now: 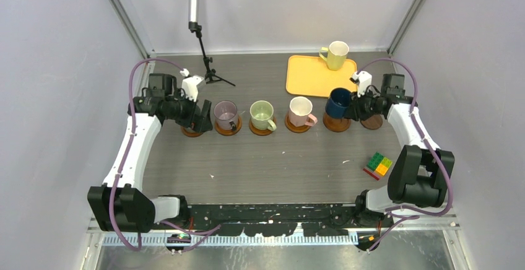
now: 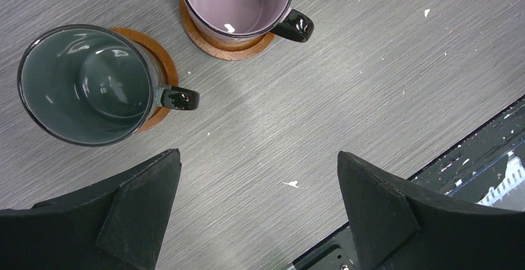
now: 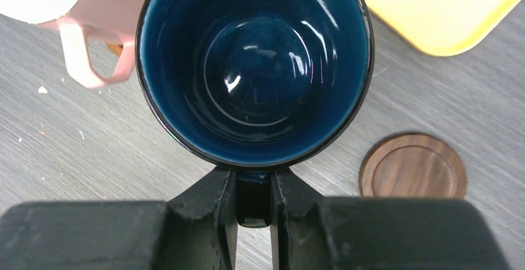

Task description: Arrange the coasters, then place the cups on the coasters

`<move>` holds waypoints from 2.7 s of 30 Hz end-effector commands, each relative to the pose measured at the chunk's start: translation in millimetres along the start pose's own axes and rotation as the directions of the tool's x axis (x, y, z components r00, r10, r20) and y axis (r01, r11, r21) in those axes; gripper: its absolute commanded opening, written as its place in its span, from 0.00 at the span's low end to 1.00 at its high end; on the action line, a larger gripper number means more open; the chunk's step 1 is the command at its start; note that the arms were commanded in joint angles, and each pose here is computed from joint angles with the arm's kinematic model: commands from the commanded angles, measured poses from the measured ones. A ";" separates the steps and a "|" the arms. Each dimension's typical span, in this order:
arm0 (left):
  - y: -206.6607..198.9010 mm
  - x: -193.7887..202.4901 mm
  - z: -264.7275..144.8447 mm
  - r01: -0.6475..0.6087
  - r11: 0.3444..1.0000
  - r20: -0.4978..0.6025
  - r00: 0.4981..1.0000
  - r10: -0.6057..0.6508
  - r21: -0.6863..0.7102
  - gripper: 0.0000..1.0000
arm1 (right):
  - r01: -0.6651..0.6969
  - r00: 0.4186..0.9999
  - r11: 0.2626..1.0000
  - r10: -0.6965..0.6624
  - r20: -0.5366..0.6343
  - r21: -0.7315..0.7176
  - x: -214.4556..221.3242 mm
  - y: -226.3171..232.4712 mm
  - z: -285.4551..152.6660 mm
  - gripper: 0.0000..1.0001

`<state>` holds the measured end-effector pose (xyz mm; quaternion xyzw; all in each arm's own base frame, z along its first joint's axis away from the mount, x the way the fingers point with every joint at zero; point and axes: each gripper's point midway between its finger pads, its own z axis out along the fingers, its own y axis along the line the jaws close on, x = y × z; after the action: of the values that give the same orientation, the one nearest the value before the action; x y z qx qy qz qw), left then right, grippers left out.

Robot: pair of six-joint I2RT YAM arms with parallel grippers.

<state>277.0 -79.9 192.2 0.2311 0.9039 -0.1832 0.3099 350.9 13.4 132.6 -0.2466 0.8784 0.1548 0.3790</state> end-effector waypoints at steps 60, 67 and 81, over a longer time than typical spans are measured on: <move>6.3 -19.1 -5.7 -0.036 0.999 0.022 0.999 0.036 -0.033 1.00 | -0.017 1.000 0.987 0.016 0.011 0.159 -86.5 -33.2 -33.9 0.80; 10.1 -19.2 -10.7 -0.053 0.996 0.027 0.998 0.055 -0.066 1.00 | -0.135 0.987 0.910 0.088 0.134 0.392 -172.2 -75.7 12.6 0.80; 11.6 -12.9 -19.4 -0.084 0.991 0.021 0.996 0.087 -0.104 1.00 | -0.026 0.987 0.787 -0.076 0.139 0.616 -249.6 -109.3 120.2 0.80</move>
<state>283.8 -67.0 200.9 0.2383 0.9055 -0.1389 0.3225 602.5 73.3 200.6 -0.1412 0.8703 -0.0673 0.4670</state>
